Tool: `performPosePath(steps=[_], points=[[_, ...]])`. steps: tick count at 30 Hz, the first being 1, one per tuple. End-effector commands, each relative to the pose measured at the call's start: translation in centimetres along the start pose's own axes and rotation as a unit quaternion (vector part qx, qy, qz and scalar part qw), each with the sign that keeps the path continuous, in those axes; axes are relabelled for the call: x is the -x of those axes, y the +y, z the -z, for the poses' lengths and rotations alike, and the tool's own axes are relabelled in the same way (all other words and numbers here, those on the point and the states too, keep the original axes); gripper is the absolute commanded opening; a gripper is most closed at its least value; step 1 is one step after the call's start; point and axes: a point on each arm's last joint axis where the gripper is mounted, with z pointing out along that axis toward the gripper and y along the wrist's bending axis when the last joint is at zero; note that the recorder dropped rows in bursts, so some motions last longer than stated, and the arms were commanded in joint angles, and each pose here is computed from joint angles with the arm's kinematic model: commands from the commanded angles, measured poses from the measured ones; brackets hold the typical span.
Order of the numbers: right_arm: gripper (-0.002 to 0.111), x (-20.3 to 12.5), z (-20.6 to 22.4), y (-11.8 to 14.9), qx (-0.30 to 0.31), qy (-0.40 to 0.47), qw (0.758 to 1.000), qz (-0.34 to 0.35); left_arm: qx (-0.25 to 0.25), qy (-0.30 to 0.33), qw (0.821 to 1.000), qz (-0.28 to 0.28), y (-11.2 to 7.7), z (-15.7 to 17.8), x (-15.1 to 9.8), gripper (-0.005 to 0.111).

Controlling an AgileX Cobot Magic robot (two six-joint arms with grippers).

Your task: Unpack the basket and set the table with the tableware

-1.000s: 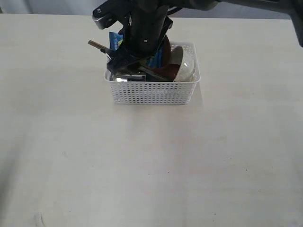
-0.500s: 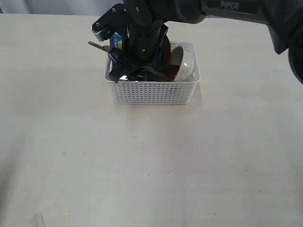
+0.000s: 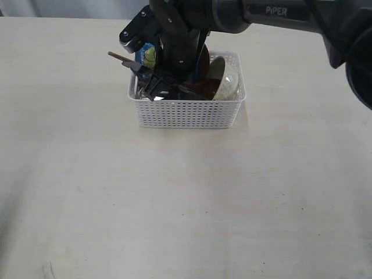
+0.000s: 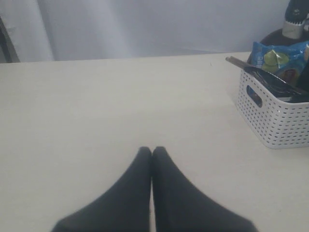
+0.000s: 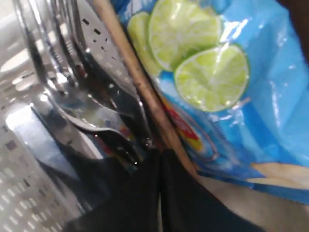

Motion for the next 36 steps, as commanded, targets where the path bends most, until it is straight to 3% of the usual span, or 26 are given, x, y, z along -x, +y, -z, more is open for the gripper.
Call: performPosePath(steps=[1,4,8,15,21,28,36], points=[[0.0,-0.1,0.5,-0.8,-0.041,0.008,0.999,-0.012,-0.004,-0.001,1.0,0.0,0.0,0.0,0.0,0.0],[0.0,-0.1,0.8,-0.7,-0.031,0.008,0.999,-0.012,-0.004,-0.001,1.0,0.0,0.0,0.0,0.0,0.0],[0.002,0.1,1.7,0.2,0.03,-0.007,1.0,0.004,-0.004,-0.001,1.0,0.0,0.0,0.0,0.0,0.0],[0.054,0.2,2.0,0.6,0.059,-0.016,0.998,0.01,-0.004,-0.001,1.0,0.0,0.0,0.0,0.0,0.0],[0.044,0.1,0.2,0.7,0.037,-0.007,0.999,-0.001,-0.004,-0.001,1.0,0.0,0.0,0.0,0.0,0.0],[0.047,0.3,-0.7,0.5,0.017,-0.018,0.999,-0.022,-0.004,-0.001,1.0,0.0,0.0,0.0,0.0,0.0],[0.009,-0.5,-2.1,0.7,0.005,0.023,1.0,-0.01,-0.003,-0.001,1.0,-0.002,0.0,0.0,0.0,0.0]])
